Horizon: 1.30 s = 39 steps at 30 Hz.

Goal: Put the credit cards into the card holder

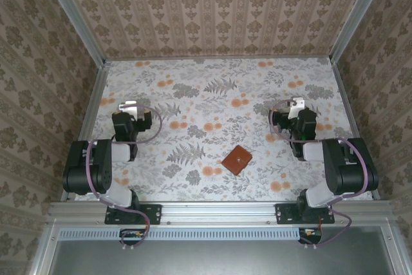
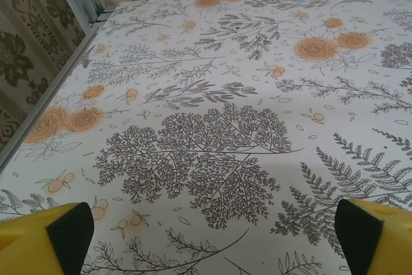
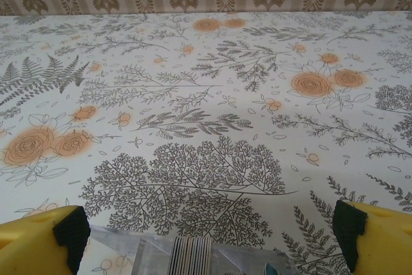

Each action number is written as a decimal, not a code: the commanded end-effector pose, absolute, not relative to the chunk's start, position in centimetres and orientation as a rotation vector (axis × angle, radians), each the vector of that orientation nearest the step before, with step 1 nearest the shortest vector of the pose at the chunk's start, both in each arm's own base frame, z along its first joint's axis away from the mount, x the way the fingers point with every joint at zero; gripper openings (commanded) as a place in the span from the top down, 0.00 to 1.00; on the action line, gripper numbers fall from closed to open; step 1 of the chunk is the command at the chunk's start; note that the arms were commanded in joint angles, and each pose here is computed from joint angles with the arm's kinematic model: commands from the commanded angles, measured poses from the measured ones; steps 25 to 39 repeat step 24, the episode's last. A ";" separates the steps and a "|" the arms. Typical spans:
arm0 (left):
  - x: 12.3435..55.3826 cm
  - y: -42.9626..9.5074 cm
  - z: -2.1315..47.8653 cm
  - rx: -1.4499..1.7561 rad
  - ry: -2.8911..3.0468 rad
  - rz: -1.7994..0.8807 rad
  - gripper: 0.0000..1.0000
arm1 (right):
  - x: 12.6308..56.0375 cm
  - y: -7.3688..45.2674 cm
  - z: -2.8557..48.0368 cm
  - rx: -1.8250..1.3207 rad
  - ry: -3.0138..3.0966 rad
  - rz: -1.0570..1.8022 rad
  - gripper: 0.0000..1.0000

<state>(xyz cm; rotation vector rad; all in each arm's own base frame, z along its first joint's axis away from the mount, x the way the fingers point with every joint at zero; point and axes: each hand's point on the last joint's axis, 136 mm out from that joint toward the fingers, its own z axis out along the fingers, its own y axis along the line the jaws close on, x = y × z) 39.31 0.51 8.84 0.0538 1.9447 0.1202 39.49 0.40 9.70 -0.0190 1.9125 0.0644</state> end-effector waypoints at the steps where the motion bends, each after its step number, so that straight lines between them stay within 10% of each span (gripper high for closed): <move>1: 39.9 0.4 9.4 0.045 1.932 0.117 0.00 | 39.9 0.4 9.9 0.000 1.915 0.068 0.00; 39: 39.9 0.3 9.4 0.048 1.930 0.115 0.00 | 39.9 0.4 9.8 0.007 1.918 0.018 0.00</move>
